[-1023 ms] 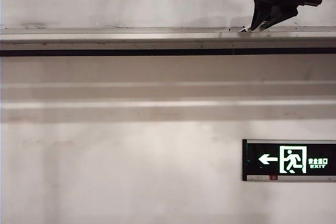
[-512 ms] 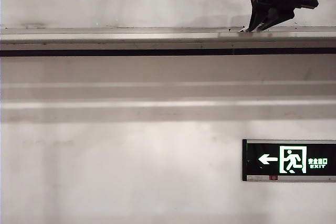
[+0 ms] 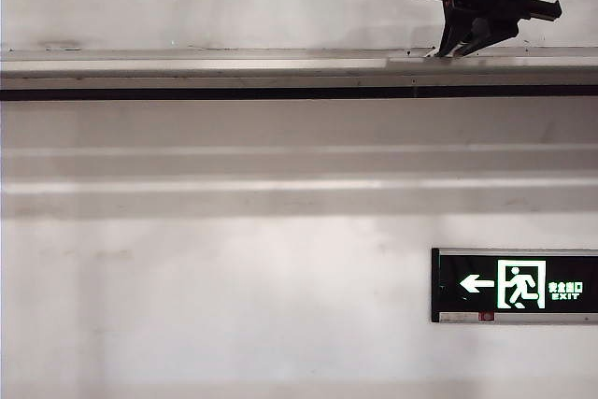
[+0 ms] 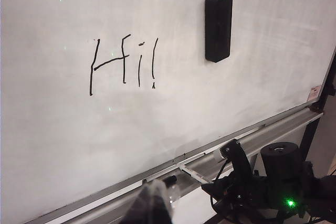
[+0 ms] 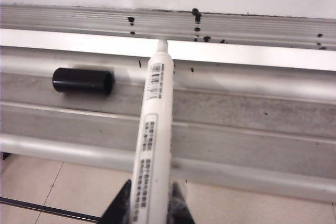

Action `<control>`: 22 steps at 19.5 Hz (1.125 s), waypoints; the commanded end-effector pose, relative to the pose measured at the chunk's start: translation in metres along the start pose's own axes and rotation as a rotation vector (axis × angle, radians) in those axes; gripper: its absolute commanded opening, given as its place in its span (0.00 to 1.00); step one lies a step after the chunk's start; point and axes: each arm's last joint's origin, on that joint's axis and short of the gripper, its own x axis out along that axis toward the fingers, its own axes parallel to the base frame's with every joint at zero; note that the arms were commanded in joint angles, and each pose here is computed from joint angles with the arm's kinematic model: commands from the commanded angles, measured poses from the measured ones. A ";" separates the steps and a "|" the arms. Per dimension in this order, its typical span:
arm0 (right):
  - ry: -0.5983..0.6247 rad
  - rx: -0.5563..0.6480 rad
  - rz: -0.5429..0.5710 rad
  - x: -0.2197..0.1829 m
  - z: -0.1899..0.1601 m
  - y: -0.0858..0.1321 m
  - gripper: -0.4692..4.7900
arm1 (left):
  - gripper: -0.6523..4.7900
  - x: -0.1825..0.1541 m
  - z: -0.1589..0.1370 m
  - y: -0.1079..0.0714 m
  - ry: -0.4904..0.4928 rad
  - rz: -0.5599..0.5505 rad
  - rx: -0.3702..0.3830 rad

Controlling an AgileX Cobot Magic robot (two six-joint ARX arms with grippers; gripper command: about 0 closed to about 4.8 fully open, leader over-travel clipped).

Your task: Take a marker from the whiteboard tray, write "Hi!" on the whiteboard, and then put the marker back vertically into the whiteboard tray.

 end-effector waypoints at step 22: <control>-0.133 -0.003 0.058 -0.002 0.014 0.003 0.51 | 0.11 -0.002 0.002 0.000 -0.016 -0.003 0.004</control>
